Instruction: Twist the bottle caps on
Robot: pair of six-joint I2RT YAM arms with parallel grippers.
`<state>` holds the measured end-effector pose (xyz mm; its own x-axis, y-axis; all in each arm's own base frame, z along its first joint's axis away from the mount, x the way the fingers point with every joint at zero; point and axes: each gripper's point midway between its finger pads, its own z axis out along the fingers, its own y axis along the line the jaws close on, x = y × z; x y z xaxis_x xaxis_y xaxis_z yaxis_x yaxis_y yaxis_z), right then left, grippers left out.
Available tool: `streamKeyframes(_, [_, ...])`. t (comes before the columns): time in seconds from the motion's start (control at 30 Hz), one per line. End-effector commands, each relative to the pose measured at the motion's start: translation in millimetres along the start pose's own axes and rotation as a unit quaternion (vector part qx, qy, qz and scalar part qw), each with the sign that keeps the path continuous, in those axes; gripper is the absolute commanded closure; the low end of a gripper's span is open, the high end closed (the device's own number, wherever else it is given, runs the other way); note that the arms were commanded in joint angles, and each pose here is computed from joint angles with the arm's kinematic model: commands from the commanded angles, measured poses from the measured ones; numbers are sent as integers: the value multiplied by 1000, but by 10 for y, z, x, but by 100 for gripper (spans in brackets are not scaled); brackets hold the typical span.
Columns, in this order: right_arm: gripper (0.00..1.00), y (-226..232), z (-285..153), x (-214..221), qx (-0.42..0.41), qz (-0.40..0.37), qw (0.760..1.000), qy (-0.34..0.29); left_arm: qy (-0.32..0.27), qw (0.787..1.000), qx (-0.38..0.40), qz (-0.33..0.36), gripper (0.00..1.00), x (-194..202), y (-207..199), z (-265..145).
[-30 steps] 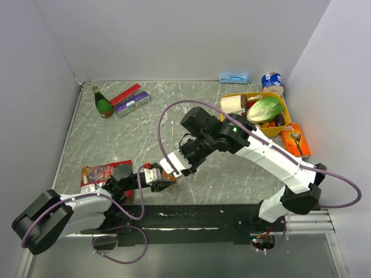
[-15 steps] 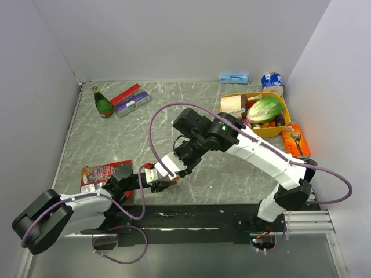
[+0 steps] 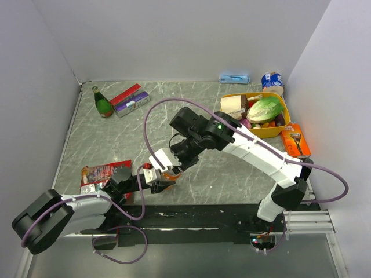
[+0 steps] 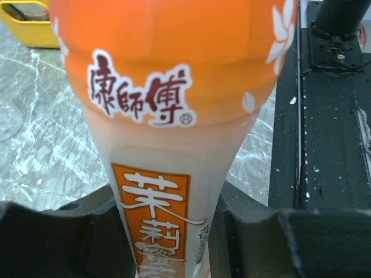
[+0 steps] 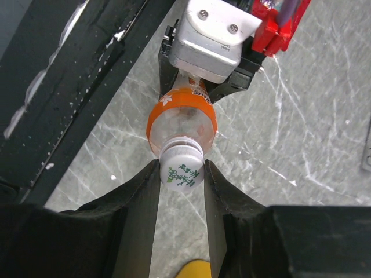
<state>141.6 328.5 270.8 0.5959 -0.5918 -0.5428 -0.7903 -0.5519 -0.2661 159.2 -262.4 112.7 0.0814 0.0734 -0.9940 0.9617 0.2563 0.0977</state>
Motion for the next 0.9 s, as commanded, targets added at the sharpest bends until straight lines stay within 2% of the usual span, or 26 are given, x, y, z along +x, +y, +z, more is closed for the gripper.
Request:
streamKeyframes(0.0, [82,70,-13,123,-13,80,997,18,-79,996,-27,29,99,-442,128,35])
streamKeyframes(0.3, [82,6,48,195,-25,150,987,50,-91,993,-70,-29,99,-575,316,103])
streamKeyframes(0.6, [83,4,47,227,-33,190,979,64,-100,991,-92,-21,99,-607,388,84])
streamKeyframes(0.87, [83,-18,116,294,-42,297,951,82,-101,982,-153,-43,99,-635,616,68])
